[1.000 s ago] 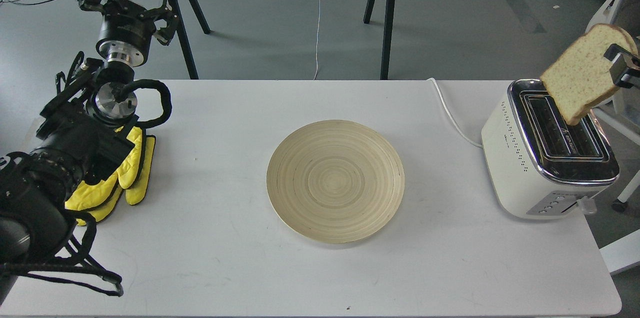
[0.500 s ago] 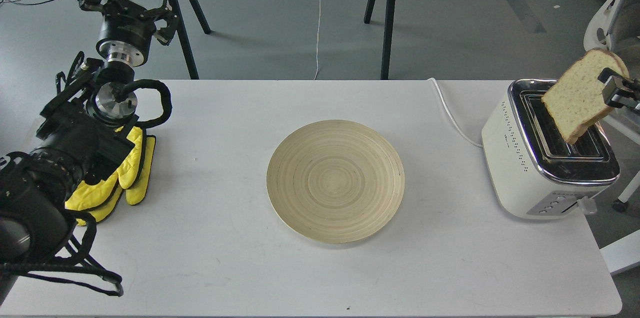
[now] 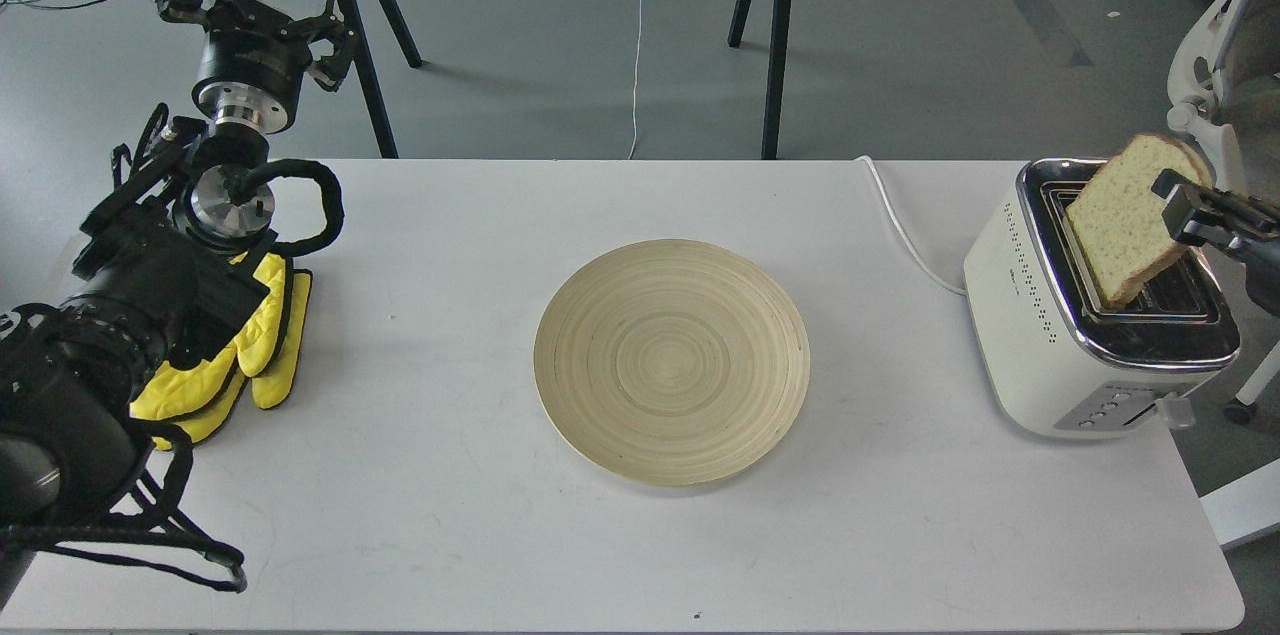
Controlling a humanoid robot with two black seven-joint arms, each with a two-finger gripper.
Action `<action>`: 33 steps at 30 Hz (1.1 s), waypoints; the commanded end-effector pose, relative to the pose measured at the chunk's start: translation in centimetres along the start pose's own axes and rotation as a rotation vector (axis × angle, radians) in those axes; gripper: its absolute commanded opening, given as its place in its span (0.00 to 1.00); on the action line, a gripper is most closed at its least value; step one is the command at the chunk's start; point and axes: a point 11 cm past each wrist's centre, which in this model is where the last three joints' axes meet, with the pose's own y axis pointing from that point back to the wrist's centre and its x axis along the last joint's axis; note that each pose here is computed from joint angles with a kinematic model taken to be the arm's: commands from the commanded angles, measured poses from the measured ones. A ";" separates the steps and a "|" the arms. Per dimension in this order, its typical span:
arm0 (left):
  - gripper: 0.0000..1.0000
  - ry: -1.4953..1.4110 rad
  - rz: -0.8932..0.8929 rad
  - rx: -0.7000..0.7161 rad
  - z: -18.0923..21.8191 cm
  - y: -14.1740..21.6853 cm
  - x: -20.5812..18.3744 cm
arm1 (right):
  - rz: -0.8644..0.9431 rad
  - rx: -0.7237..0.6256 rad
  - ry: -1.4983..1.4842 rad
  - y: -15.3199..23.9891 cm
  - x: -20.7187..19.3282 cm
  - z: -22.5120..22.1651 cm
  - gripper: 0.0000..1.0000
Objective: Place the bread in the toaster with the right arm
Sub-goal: 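Open the right gripper and raise it away from the toaster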
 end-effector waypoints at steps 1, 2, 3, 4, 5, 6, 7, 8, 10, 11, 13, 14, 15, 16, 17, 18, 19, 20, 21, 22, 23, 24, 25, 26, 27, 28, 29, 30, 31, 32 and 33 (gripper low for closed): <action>1.00 0.000 -0.001 -0.001 0.0 0.0 0.0 | 0.010 0.005 -0.005 0.0 0.3 -0.2 0.51; 1.00 0.000 0.001 0.001 0.0 0.0 0.0 | 0.014 0.011 -0.006 -0.1 0.4 -0.3 0.55; 1.00 0.000 0.001 0.001 0.0 0.0 0.0 | 0.019 0.016 -0.008 -0.1 0.6 -0.5 0.58; 1.00 0.000 0.001 0.001 0.0 0.0 0.0 | 0.026 0.020 -0.009 -0.1 0.8 -0.6 0.60; 1.00 0.000 0.001 0.001 0.0 0.0 0.0 | 0.036 0.024 -0.010 -0.2 1.1 -0.7 0.62; 1.00 0.000 0.001 0.001 0.0 0.0 0.0 | 0.055 0.036 -0.015 -0.4 1.7 -1.1 0.66; 1.00 0.000 0.001 0.001 0.0 0.0 0.0 | 0.084 0.046 -0.022 -0.5 2.6 -1.4 0.72; 1.00 0.000 0.001 0.001 0.0 0.0 0.0 | 0.116 0.054 -0.038 -0.7 3.6 -1.8 0.79; 1.00 0.000 0.001 0.001 0.0 0.0 0.0 | 0.179 0.075 -0.145 -1.4 5.5 -2.9 0.96; 1.00 -0.001 0.000 0.002 0.0 0.0 0.0 | 0.200 0.079 -0.219 -1.7 6.2 -3.3 0.96; 1.00 -0.001 0.000 0.002 0.0 0.0 0.0 | 0.239 0.097 -0.399 -2.5 7.6 -4.5 0.97; 1.00 0.000 0.001 0.001 0.0 0.0 0.0 | 0.255 0.110 -0.486 -2.9 8.2 -5.1 0.97; 1.00 -0.001 -0.001 0.001 0.0 0.0 0.0 | 0.270 0.131 -0.590 -3.4 8.8 -5.9 0.99; 1.00 0.000 0.001 0.001 0.0 0.0 0.0 | 0.273 0.147 -0.691 -3.8 9.2 -6.6 0.99; 1.00 0.000 0.001 0.001 0.0 0.0 0.0 | 0.268 0.158 -0.767 -4.1 9.3 -7.1 0.99; 1.00 0.000 0.001 0.001 0.0 0.0 0.0 | 0.253 0.171 -0.854 -4.5 9.3 -7.7 0.99; 1.00 0.000 0.001 0.001 0.0 0.0 0.0 | 0.242 0.191 -0.924 -5.0 9.2 -8.2 0.99; 1.00 0.000 0.001 0.001 0.0 0.0 0.0 | 0.238 0.210 -0.978 -5.4 9.3 -8.7 0.99; 1.00 -0.001 0.000 0.002 0.0 0.0 0.0 | 0.230 0.235 -1.037 -5.9 9.2 -9.2 0.99; 1.00 0.000 0.001 0.001 0.0 0.0 0.0 | 0.227 0.248 -1.086 -6.4 9.2 -9.4 0.99; 1.00 0.000 -0.001 0.000 0.0 0.0 0.0 | 0.227 0.254 -1.140 -7.0 9.0 -9.5 0.99; 1.00 0.000 0.001 0.001 0.0 0.0 0.0 | 0.218 0.261 -1.181 -7.5 8.7 -9.6 0.99; 1.00 -0.001 0.000 0.002 0.0 0.0 0.0 | 0.212 0.272 -1.227 -8.0 8.4 -9.6 0.99; 1.00 -0.001 -0.001 0.001 0.0 0.0 0.0 | 0.211 0.286 -1.263 -8.3 8.3 -9.6 0.99; 1.00 0.000 0.001 0.001 0.0 0.0 0.0 | 0.210 0.305 -1.306 -8.6 8.3 -9.5 0.99; 1.00 0.000 0.001 0.000 0.0 0.0 0.0 | 0.204 0.322 -1.349 -8.8 8.2 -9.4 0.99; 1.00 0.000 -0.001 0.000 0.0 0.0 0.0 | 0.188 0.331 -1.396 -9.0 8.0 -9.2 0.99; 1.00 0.000 0.001 0.000 0.0 0.0 0.0 | 0.171 0.344 -1.437 -9.2 7.9 -9.3 0.99; 1.00 0.000 0.001 0.001 0.0 0.0 0.0 | 0.151 0.359 -1.486 -9.4 7.7 -9.3 0.99; 1.00 0.000 -0.001 0.000 0.0 0.0 0.0 | 0.136 0.377 -1.528 -9.5 7.8 -9.3 0.99; 1.00 0.000 -0.001 0.000 0.0 0.0 0.0 | 0.124 0.397 -1.558 -9.7 7.9 -9.4 0.99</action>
